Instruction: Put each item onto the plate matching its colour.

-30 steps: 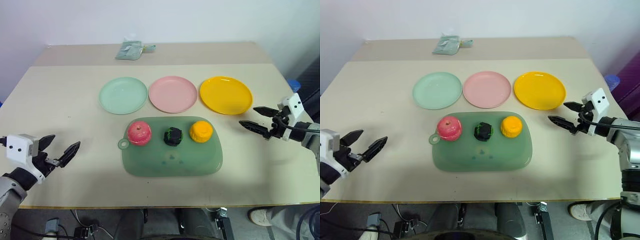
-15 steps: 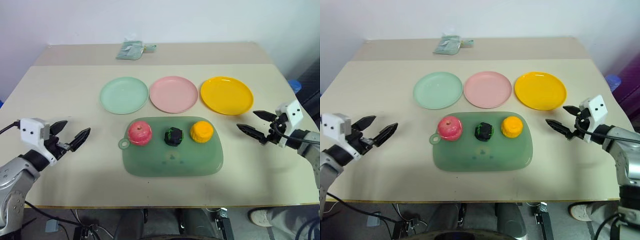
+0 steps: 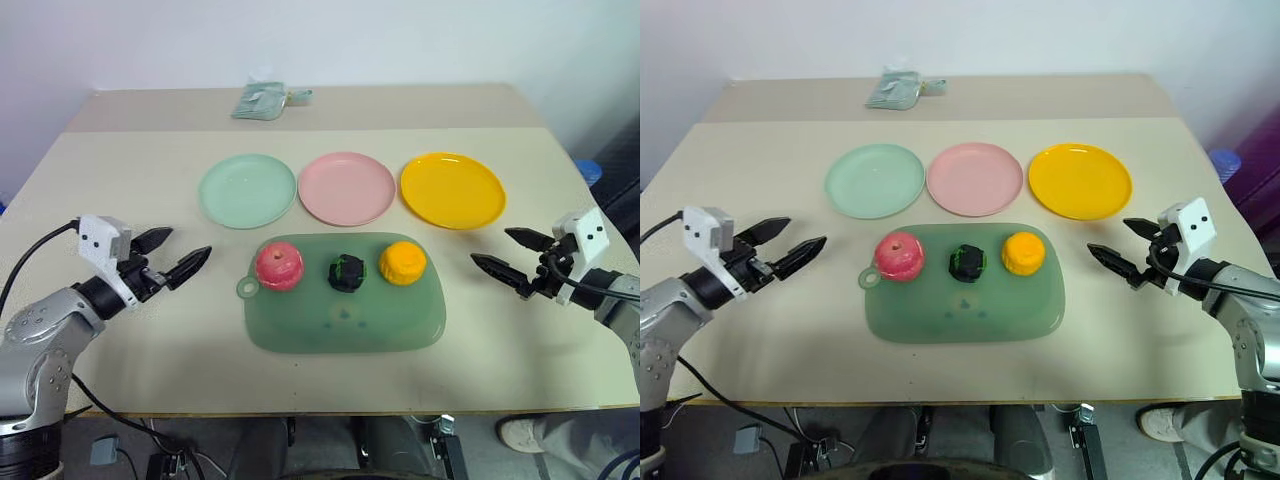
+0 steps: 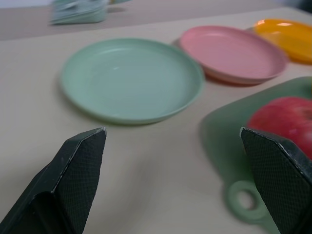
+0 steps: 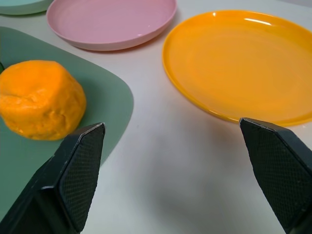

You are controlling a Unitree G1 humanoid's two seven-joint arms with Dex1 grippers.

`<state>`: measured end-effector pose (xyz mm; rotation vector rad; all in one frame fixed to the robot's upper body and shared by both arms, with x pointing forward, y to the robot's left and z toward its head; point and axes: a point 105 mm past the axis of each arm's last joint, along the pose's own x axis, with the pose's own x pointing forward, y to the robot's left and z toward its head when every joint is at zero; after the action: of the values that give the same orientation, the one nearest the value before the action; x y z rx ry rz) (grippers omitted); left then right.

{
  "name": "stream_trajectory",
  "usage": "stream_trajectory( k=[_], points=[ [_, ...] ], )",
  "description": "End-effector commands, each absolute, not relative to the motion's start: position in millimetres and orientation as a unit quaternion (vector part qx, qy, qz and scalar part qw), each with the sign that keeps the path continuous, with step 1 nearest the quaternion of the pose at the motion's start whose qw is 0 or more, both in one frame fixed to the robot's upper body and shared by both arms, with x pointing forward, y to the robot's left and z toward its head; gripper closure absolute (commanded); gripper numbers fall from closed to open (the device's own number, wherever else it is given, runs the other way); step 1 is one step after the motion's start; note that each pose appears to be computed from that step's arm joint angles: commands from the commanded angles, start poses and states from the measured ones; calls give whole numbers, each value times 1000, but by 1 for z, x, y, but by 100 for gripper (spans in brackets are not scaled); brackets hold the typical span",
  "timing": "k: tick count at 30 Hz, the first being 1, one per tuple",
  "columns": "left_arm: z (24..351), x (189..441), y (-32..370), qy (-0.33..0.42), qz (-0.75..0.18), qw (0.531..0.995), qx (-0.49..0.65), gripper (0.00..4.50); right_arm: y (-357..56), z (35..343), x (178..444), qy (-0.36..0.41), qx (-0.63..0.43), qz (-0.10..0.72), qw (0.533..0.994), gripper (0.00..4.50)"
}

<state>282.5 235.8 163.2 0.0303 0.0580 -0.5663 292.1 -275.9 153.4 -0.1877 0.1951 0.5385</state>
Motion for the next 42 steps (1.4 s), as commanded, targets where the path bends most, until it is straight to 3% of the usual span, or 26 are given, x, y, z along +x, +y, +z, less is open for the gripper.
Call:
stream_trajectory(
  k=[1,12,18,24,28,32,36,42],
  points=[
    [174,283,218,16,-330,944,22,0,-273,167,289,65,-101,270,955,3],
    [159,308,146,55,-480,868,113,0,-263,161,279,82,-104,317,939,3],
    [147,307,130,78,-532,835,114,0,-263,148,261,111,-108,350,924,3],
    [122,314,136,107,-526,832,141,0,-263,141,252,111,-108,354,922,3],
    [122,318,136,96,-523,837,134,106,-262,139,250,107,-108,353,923,0],
    [151,328,138,36,-509,856,82,111,-263,144,251,99,-111,354,923,0],
    [195,363,126,-28,-474,877,69,111,-258,149,257,88,-112,359,922,0],
    [212,417,65,-16,-448,887,112,111,-246,152,267,72,-115,367,920,0]
  ],
)
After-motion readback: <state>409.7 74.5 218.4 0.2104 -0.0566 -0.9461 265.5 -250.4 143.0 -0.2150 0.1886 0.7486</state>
